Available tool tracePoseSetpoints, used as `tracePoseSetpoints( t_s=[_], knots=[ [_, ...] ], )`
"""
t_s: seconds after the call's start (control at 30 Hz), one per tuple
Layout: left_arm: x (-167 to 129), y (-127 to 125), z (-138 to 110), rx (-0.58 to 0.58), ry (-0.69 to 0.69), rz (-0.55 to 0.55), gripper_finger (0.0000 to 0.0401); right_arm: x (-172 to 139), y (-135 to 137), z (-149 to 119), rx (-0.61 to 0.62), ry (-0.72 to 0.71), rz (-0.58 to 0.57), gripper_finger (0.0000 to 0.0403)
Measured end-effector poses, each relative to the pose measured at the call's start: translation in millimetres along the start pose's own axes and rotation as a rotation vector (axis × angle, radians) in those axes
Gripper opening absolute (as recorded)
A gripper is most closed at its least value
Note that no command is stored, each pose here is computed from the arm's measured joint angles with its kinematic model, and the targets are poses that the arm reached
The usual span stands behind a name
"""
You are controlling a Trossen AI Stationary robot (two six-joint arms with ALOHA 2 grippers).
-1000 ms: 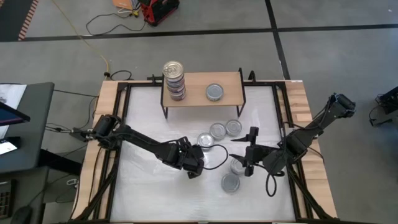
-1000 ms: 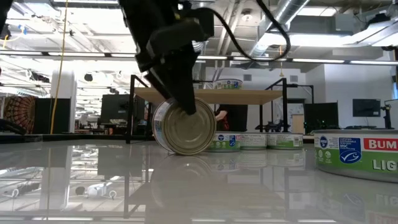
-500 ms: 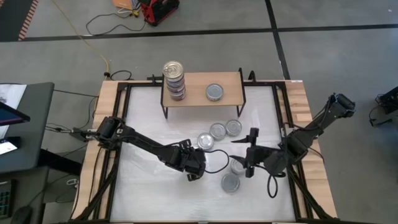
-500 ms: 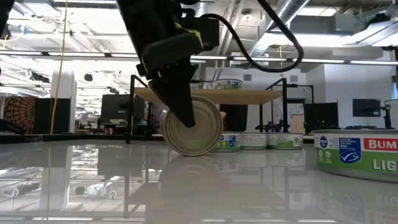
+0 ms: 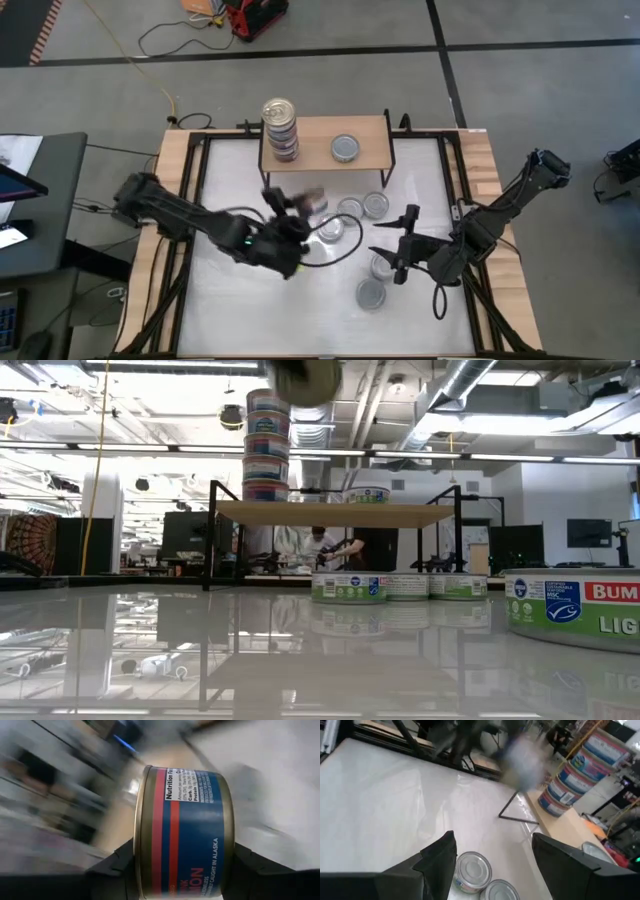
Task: Stack canned seafood by type on shelf
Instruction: Stack the blue tuna can on top of the blue tuna can
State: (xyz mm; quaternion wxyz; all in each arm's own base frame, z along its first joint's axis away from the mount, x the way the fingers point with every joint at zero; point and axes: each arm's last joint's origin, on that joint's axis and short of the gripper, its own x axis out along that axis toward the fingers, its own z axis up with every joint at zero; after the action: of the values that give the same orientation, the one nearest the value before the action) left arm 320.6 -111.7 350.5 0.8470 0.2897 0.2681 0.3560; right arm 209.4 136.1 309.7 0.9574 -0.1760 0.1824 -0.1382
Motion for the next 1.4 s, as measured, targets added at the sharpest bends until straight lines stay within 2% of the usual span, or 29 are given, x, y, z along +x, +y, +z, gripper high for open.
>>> tracePoseSetpoints(
  t_s=[0.1,0.17,0.23,0.4,0.47,0.7,0.87,1.17,1.4],
  knots=[
    [-13,28,14,0.193,-0.030,0.165,0.0183,0,0,0,0.028,0.000,-0.002,0.0292],
    [-15,42,16,0.333,-0.005,0.215,0.0183,0,0,0,0.038,0.000,-0.001,0.0292],
    [-13,56,14,0.402,0.022,0.235,0.0186,2,1,-2,0.041,-0.001,-0.005,0.0292],
    [-8,89,7,0.417,0.064,0.253,0.0185,15,1,-24,-0.029,0.056,-0.052,0.0292],
    [-6,100,5,0.410,0.053,0.226,0.0184,19,-3,-29,-0.048,0.072,-0.064,0.0291],
    [9,132,-2,0.504,0.055,0.177,0.0184,25,-33,-19,-0.077,0.021,-0.117,0.0290],
    [18,142,-3,0.576,0.083,0.192,0.0184,23,-49,-18,-0.068,0.020,-0.152,0.0290],
    [17,153,12,0.740,0.030,0.249,0.0184,13,-68,-14,-0.035,-0.012,-0.183,0.0290],
    [27,164,10,0.786,0.028,0.254,0.0184,7,-83,-12,0.002,-0.032,-0.221,0.0290]
  ],
)
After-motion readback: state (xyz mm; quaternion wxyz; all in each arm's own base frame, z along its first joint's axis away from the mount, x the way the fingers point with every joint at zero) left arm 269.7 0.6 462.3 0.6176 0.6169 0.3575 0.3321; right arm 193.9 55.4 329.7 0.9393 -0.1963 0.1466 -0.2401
